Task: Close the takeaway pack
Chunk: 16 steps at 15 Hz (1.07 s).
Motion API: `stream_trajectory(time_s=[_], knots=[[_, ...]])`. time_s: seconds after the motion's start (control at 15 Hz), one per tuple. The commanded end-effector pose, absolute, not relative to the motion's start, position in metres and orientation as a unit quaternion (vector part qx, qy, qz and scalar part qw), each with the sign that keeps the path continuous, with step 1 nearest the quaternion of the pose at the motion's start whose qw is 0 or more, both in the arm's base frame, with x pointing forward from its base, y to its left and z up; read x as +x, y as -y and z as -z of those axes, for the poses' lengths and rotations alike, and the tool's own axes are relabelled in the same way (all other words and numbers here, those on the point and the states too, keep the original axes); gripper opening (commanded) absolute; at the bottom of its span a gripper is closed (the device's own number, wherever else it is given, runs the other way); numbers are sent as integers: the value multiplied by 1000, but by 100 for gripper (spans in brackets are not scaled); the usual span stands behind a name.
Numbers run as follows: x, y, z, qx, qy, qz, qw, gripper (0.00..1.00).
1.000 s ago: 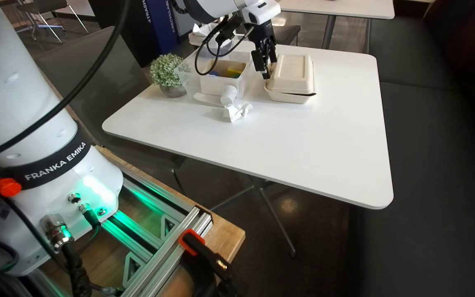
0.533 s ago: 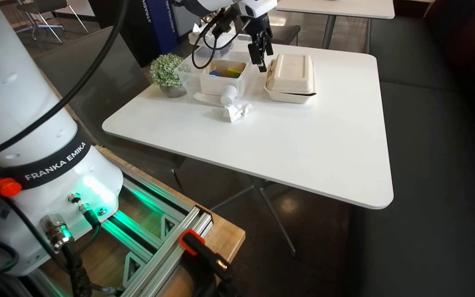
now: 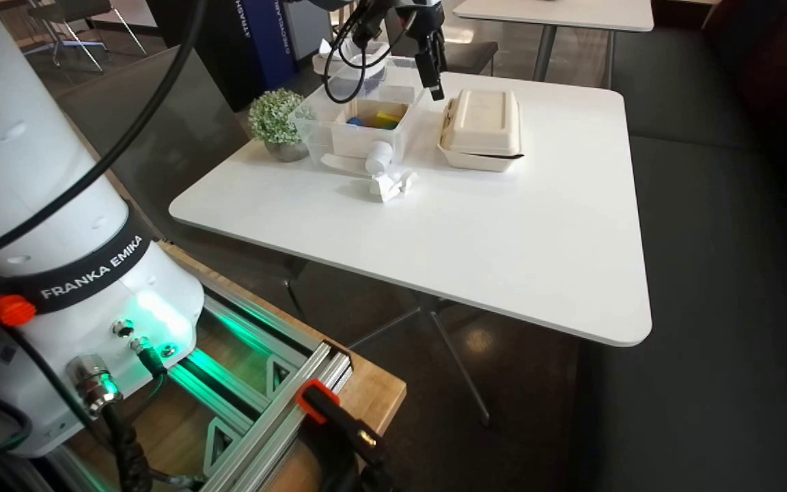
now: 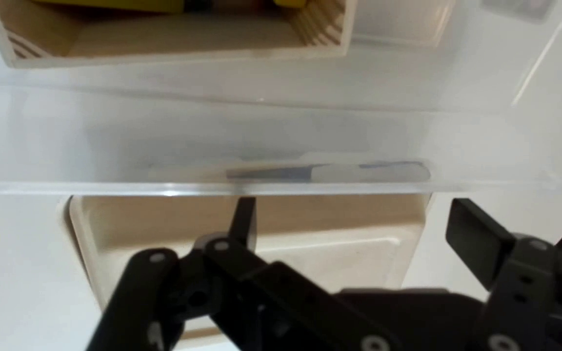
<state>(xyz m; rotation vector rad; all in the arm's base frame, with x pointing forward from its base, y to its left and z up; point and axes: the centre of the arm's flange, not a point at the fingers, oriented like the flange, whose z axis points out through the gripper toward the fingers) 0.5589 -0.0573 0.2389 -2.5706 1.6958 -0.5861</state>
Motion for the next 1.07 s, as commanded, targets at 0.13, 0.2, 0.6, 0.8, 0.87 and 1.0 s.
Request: stream_trajectory(time_s=[0.13, 0.2, 0.6, 0.8, 0.87, 1.0], knots=[[559, 54, -240, -830, -527, 179, 10, 100], [559, 54, -240, -831, -526, 179, 10, 100], [599, 45, -235, -818, -535, 208, 34, 100], [616, 49, -229, -812, -532, 239, 22, 100], [620, 52, -228, -810, -533, 243, 17, 100], [626, 57, -224, -808, -537, 243, 7, 100]])
